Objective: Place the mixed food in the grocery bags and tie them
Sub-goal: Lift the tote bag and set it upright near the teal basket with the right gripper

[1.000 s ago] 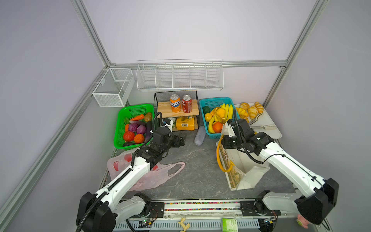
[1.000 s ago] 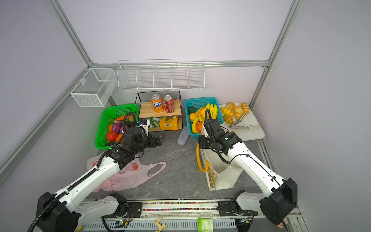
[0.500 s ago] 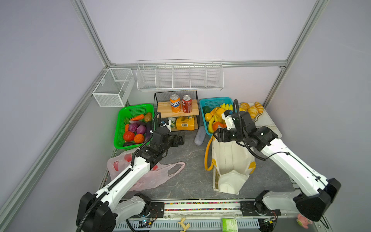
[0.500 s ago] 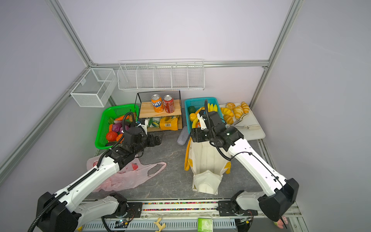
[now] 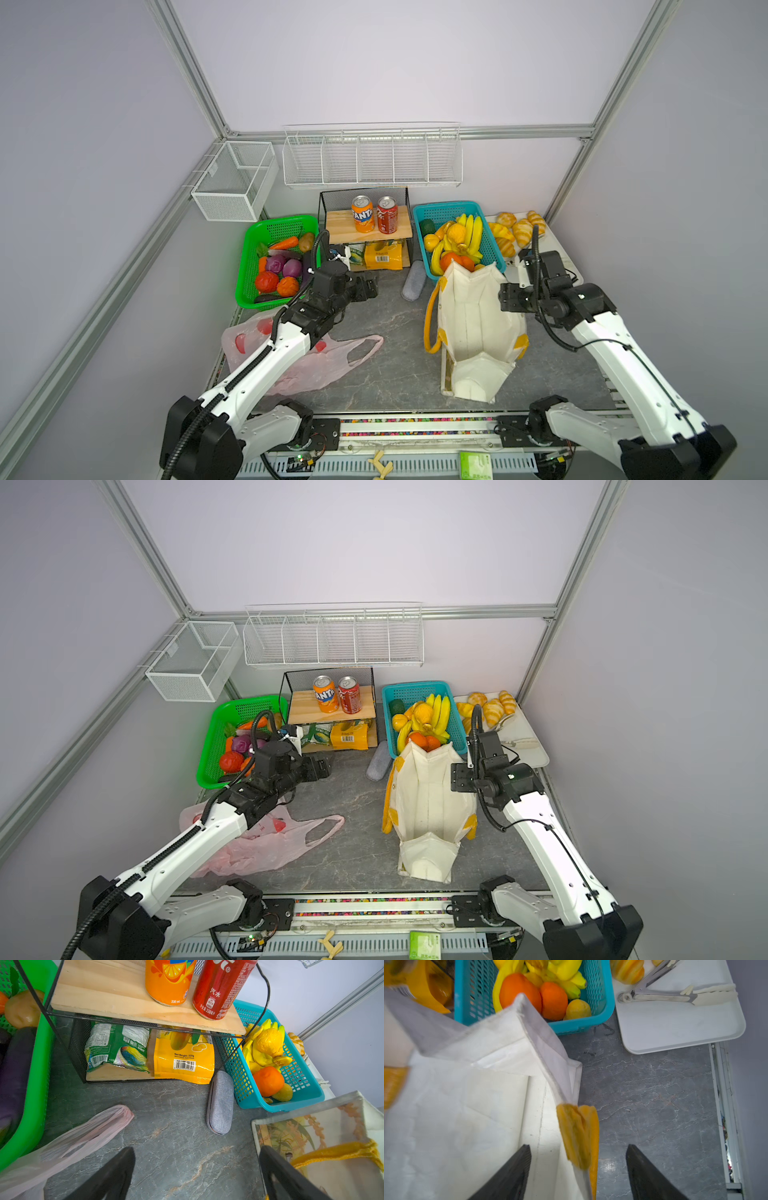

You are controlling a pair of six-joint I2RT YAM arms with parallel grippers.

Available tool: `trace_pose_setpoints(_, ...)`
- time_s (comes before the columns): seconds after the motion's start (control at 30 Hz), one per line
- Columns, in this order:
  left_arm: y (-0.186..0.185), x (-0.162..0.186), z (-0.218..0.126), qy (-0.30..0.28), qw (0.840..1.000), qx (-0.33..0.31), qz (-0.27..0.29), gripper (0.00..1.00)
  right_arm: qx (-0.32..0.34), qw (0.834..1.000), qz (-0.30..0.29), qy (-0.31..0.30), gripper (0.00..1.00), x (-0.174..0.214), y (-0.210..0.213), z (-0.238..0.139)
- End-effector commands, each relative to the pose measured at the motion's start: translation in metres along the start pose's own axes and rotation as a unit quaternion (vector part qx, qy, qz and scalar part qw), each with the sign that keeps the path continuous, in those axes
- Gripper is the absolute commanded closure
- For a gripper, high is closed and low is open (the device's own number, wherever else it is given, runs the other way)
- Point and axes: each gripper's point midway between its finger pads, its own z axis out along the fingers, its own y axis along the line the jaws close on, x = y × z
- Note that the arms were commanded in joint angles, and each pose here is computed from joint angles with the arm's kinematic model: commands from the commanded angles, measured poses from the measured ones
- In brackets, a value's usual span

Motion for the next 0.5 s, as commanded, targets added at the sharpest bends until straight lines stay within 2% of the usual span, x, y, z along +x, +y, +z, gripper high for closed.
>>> trace_pose_setpoints(0.0,-0.008,-0.010,0.001,0.004,1.000,0.012,-0.004,0.07,-0.048,0.998,0.010,-0.036,0.58,-0.017,0.017,0.006)
trace_pose_setpoints(0.07,-0.003,-0.013,0.003,0.005,1.000,0.004,-0.018,0.07,-0.076,0.996,0.020,-0.044,0.72,-0.020,0.026,0.010)
trace_pose_setpoints(0.13,0.003,-0.017,0.007,0.003,0.999,0.011,-0.038,0.08,-0.116,0.992,0.029,-0.050,0.79,-0.023,0.041,0.014)
trace_pose_setpoints(0.3,0.010,-0.027,0.018,-0.001,0.998,0.011,-0.056,0.09,-0.210,0.976,0.046,-0.037,0.83,-0.022,0.079,0.018)
trace_pose_setpoints(0.47,0.012,-0.028,0.031,0.003,0.998,0.001,-0.061,0.10,-0.206,0.978,0.024,-0.032,0.82,-0.019,0.083,0.017)
